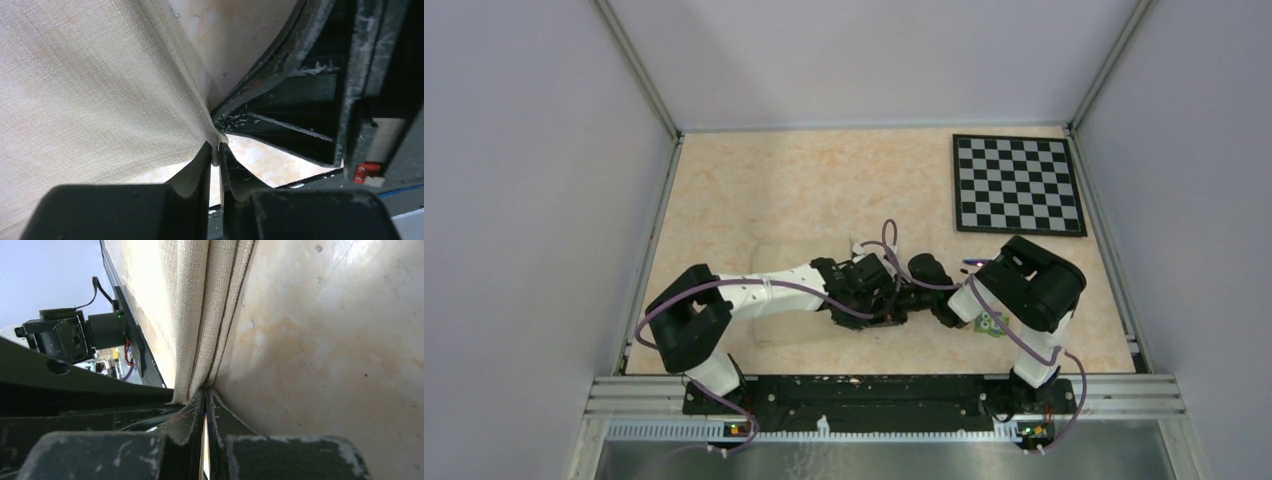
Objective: Fold the napkin into a case and place the utensils inside
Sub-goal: Flatten out the lower triangle-folded napkin at the center of the board.
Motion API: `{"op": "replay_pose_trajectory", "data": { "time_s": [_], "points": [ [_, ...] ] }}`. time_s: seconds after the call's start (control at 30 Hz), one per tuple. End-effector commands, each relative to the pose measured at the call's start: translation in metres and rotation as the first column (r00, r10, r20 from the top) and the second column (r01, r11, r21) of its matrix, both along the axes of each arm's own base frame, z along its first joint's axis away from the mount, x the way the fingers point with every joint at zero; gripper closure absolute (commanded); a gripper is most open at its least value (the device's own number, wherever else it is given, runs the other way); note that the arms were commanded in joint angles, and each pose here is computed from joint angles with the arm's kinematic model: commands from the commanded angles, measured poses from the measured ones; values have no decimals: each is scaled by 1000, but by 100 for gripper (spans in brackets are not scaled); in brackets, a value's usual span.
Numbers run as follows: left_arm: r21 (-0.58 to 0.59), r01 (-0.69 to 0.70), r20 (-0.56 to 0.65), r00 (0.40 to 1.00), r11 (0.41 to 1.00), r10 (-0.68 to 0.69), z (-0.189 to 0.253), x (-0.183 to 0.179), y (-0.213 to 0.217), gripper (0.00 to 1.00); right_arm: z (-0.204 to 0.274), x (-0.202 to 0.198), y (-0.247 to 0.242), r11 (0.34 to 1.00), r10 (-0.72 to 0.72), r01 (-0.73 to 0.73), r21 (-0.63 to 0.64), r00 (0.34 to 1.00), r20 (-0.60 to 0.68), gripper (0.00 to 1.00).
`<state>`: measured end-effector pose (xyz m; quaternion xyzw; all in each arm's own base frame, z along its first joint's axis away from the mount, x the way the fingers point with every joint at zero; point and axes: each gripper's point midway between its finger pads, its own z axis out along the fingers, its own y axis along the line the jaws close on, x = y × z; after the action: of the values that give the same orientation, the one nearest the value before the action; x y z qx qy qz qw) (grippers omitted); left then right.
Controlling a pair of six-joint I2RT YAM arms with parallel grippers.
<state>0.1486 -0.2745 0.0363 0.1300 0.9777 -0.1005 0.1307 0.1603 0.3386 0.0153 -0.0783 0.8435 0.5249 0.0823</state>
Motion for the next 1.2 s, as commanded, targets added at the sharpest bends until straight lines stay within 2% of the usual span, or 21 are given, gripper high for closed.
{"op": "replay_pose_trajectory", "data": {
  "time_s": [0.0, 0.1, 0.23, 0.3, 0.43, 0.53, 0.67, 0.77, 0.87, 0.97, 1.03, 1.17],
  "points": [
    [35, -7, -3, 1000, 999, 8, -6, 2, -3, 85, 6, -1, 3, 999, 0, 0, 41, 1000, 23, 99],
    [29, -6, -6, 1000, 1000, 6, -4, -1, -2, 77, 5, 1, -1, 1000, -14, 14, 16, 999, 33, 97],
    [-66, 10, 7, 1000, 998, -10, 22, -2, -14, 46, 3, 2, -15, 999, -30, 31, -25, 999, 45, 91],
    [-121, 24, 32, 999, 992, -20, 41, 0, -19, 34, 4, -1, -17, 1000, -11, 12, -23, 999, 53, 84],
    [-174, 14, 97, 995, 985, 3, 76, 12, -13, 22, 13, -4, -15, 1000, 17, -18, 10, 997, 79, 60],
    [-235, -5, 100, 995, 972, 29, 88, 27, 1, 13, 19, 0, -9, 1000, 24, -24, 1, 994, 107, 54],
    [-322, -65, 113, 988, 945, 107, 106, 54, 33, 11, 11, 0, 2, 996, 36, -25, -91, 992, 120, 53],
    [-362, -117, 149, 972, 925, 181, 117, 74, 61, 11, 0, 4, 4, 986, 0, 20, -166, 992, 124, 58],
    [-382, -205, 167, 944, 901, 285, 119, 96, 96, 14, -9, 8, 4, 977, -29, 51, -205, 993, 111, 69],
    [-421, -259, 144, 927, 870, 346, 112, 108, 118, 19, -19, 8, -9, 963, -68, 93, -251, 992, 106, 88],
    [-457, -304, 121, 910, 836, 398, 107, 116, 133, 27, -22, 2, -22, 957, -86, 112, -268, 990, 109, 100],
    [-540, -372, 72, 873, 755, 482, 98, 132, 156, 32, -14, -10, -35, 962, -78, 109, -250, 988, 133, 99]
  ]
}}
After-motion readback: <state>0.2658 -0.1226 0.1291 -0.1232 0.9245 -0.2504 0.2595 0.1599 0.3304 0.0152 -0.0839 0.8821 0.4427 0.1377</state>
